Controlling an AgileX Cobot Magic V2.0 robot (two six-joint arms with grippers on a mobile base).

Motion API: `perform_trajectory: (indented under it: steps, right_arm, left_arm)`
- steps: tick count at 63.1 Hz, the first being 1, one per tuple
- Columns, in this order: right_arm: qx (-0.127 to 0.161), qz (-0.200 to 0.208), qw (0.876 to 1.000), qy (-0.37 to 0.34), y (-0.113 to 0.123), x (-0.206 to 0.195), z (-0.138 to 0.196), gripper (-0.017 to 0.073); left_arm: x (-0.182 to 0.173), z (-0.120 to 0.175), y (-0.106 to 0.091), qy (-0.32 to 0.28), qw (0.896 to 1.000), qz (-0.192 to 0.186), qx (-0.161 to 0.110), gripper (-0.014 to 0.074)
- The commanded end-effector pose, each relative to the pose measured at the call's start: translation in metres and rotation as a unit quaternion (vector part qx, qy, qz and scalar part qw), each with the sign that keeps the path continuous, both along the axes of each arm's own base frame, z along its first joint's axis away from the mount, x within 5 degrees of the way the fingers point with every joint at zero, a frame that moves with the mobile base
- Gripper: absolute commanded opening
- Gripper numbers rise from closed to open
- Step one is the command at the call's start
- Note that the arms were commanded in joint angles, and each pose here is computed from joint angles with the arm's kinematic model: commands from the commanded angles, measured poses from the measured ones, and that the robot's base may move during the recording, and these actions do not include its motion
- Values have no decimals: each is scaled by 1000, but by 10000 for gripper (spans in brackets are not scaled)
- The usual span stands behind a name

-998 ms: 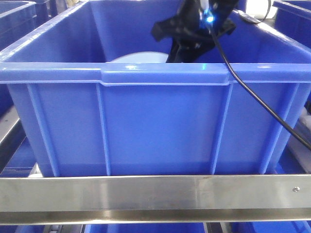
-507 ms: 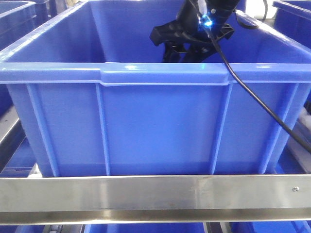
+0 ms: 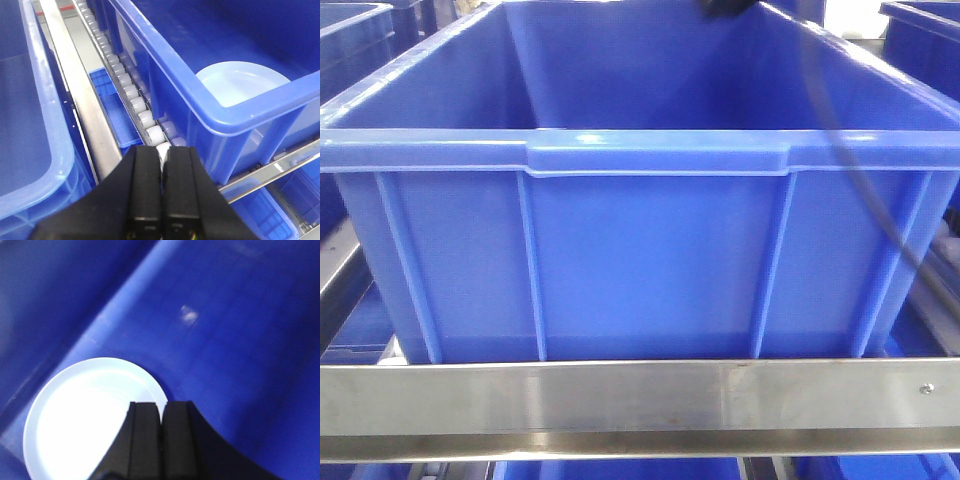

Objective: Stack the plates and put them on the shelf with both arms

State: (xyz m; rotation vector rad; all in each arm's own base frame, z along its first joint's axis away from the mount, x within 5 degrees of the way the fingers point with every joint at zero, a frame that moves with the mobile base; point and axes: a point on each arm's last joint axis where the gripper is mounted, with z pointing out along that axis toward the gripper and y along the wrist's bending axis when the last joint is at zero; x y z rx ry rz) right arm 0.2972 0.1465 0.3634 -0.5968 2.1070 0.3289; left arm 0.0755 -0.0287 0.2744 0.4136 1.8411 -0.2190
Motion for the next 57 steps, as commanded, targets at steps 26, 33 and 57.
perform_trajectory:
  steps: [26,33,57]
  right_arm:
    - [104,-45,969,-218,-74,-145,6,57]
    - [124,-50,957,-259,-89,-176,-1,57]
    - [157,-49,933,-320,-116,-236,-35,57]
  left_arm:
    - [1,15,-4,-39,999,-19,-21,84]
    - [1,15,-4,-39,999,-19,-21,83]
    - [1,15,-4,-39,999,-19,-21,83]
